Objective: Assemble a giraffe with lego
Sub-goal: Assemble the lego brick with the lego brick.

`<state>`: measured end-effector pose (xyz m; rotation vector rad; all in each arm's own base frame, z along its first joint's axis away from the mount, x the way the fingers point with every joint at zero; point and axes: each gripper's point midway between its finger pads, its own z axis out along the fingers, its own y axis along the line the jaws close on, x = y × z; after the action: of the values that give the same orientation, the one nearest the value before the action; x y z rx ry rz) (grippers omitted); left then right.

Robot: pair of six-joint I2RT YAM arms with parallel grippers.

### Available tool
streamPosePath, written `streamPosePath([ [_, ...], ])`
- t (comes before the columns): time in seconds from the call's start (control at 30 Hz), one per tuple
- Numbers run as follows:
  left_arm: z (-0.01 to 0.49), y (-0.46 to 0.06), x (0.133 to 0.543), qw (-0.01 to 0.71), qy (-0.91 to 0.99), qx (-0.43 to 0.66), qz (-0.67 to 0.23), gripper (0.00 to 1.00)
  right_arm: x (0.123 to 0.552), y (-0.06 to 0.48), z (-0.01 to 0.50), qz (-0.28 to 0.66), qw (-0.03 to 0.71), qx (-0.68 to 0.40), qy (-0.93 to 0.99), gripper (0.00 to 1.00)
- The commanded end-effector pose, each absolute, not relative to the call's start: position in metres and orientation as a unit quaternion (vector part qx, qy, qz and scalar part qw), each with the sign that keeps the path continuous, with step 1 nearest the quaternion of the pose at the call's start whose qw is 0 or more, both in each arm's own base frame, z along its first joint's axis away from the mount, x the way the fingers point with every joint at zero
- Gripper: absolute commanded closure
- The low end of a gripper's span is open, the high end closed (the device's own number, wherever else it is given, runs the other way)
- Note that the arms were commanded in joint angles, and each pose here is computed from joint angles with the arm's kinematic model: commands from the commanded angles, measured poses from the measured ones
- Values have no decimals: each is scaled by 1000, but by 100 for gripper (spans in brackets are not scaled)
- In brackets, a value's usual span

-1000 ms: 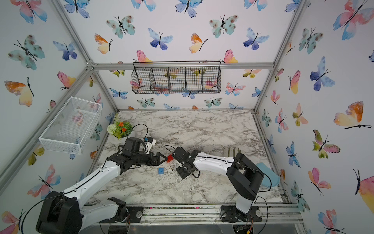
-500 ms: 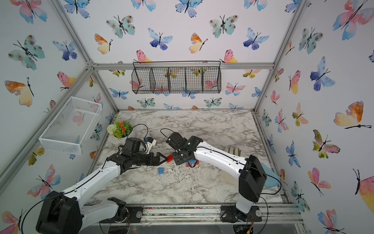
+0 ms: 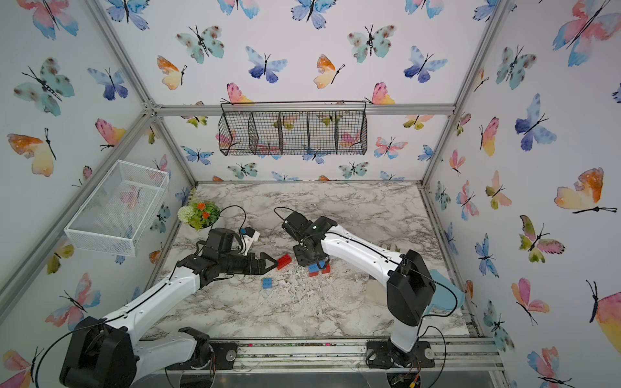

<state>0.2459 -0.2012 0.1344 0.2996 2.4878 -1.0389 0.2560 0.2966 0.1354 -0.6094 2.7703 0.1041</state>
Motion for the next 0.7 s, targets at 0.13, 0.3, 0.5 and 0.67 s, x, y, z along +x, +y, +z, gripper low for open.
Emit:
streamPosePath([
  [0.13, 146, -206, 245, 223, 887, 123, -384, 2, 255, 288, 112, 31, 124, -201, 971, 66],
  [0.3, 146, -206, 244, 223, 888, 123, -384, 2, 255, 290, 108, 38, 123, -191, 973, 66],
  [0.5, 146, -206, 244, 223, 887, 123, -384, 2, 254, 290, 102, 40, 120, -182, 975, 66],
  [0.67, 147, -206, 244, 224, 887, 123, -385, 2, 256, 287, 98, 29, 121, -165, 978, 66],
])
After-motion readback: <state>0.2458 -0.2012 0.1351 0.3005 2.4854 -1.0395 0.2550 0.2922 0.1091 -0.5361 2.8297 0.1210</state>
